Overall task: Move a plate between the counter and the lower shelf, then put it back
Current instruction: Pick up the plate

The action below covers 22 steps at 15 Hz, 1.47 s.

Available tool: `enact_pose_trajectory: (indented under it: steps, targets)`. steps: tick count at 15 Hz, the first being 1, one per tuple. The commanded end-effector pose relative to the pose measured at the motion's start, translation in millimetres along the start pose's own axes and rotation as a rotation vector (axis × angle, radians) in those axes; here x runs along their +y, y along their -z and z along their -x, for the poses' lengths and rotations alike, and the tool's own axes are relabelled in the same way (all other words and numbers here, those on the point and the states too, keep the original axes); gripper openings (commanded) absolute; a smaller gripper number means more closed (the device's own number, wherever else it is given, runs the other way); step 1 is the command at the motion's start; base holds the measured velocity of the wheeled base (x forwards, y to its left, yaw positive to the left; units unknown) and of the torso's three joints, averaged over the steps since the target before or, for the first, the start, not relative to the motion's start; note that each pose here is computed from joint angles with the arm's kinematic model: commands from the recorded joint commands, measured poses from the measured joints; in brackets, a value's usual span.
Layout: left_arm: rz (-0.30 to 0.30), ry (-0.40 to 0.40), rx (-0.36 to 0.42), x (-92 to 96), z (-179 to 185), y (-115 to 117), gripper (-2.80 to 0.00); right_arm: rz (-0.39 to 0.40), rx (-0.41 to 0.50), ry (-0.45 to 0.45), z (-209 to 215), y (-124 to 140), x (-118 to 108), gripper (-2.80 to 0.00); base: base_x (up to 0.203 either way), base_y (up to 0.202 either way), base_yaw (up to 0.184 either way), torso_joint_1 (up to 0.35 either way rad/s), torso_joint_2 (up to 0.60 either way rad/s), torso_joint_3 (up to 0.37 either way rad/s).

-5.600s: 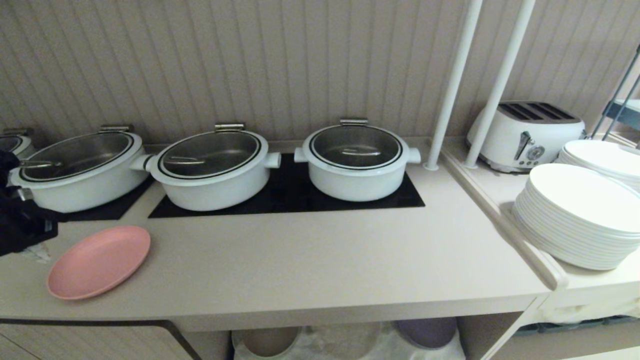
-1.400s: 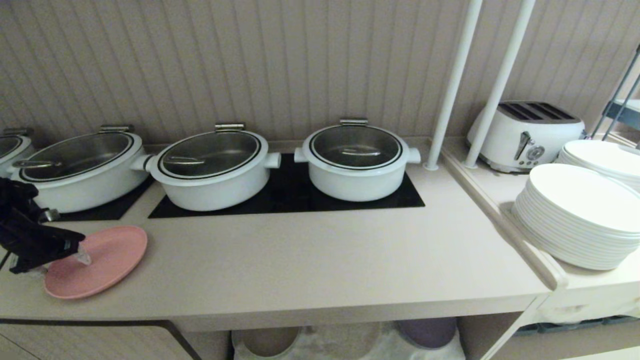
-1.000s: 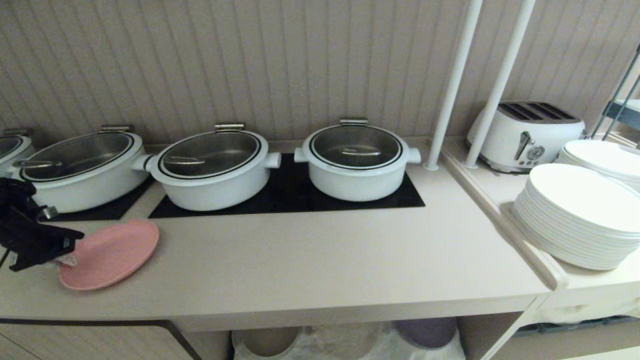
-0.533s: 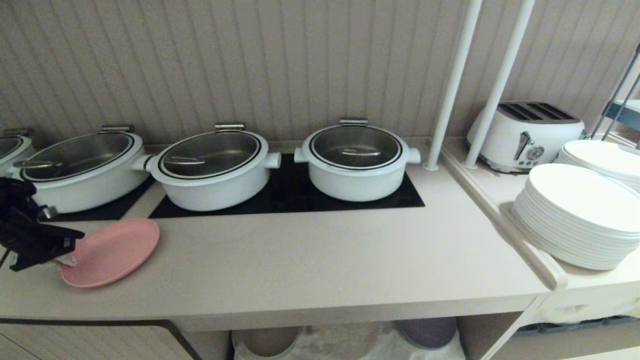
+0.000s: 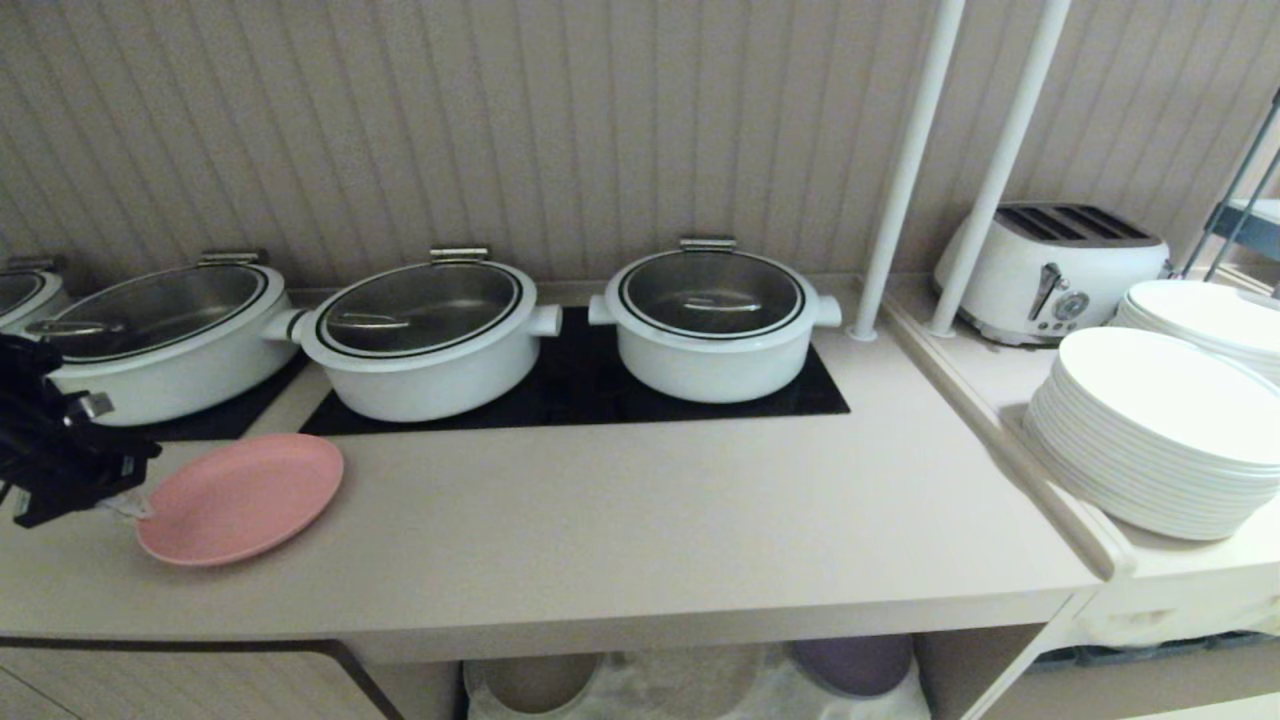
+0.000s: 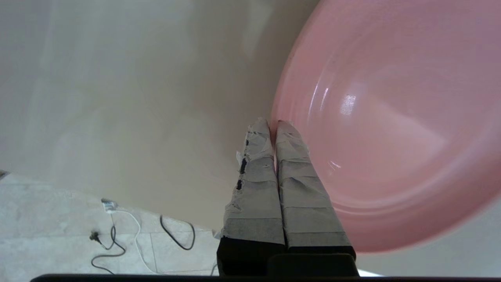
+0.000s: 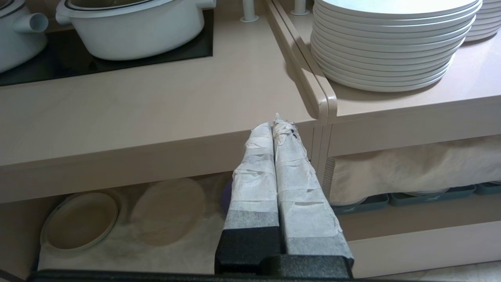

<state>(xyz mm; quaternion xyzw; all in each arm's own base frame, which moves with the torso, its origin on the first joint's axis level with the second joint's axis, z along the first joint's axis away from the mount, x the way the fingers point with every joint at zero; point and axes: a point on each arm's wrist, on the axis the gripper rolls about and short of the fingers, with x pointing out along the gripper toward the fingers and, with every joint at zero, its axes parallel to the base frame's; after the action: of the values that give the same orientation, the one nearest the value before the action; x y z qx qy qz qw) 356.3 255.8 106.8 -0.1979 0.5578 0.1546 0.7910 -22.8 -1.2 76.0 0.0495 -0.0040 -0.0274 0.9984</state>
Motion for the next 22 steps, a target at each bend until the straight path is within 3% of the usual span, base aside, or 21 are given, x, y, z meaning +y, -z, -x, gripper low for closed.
enact_pose_trajectory:
  steps: [1, 10, 20, 22]
  targets:
    - [-0.019, 0.017, -0.033, -10.0, 24, 1, -2.8, -0.001, -0.001, 0.0, 0, 0, 0, -2.8, 0.0, 0.0, 0.0, 0.0, 0.0, 0.0]
    - [-0.026, 0.124, 0.064, -33.9, 62, 32, -2.8, -0.001, -0.001, 0.0, 0, 0, 0, -2.8, 0.0, 0.0, 0.0, 0.0, 0.0, 0.0]
    - [-0.047, 0.197, 0.097, -50.2, 89, 67, -2.8, -0.001, -0.001, 0.0, 0, 0, 0, -2.8, 0.0, 0.0, 0.0, 0.0, 0.0, 0.0]
    - [-0.093, 0.212, 0.099, -51.4, 95, 76, -2.8, -0.001, -0.002, 0.0, 0, 0, 0, -2.8, 0.0, 0.0, 0.0, 0.0, 0.0, 0.0]
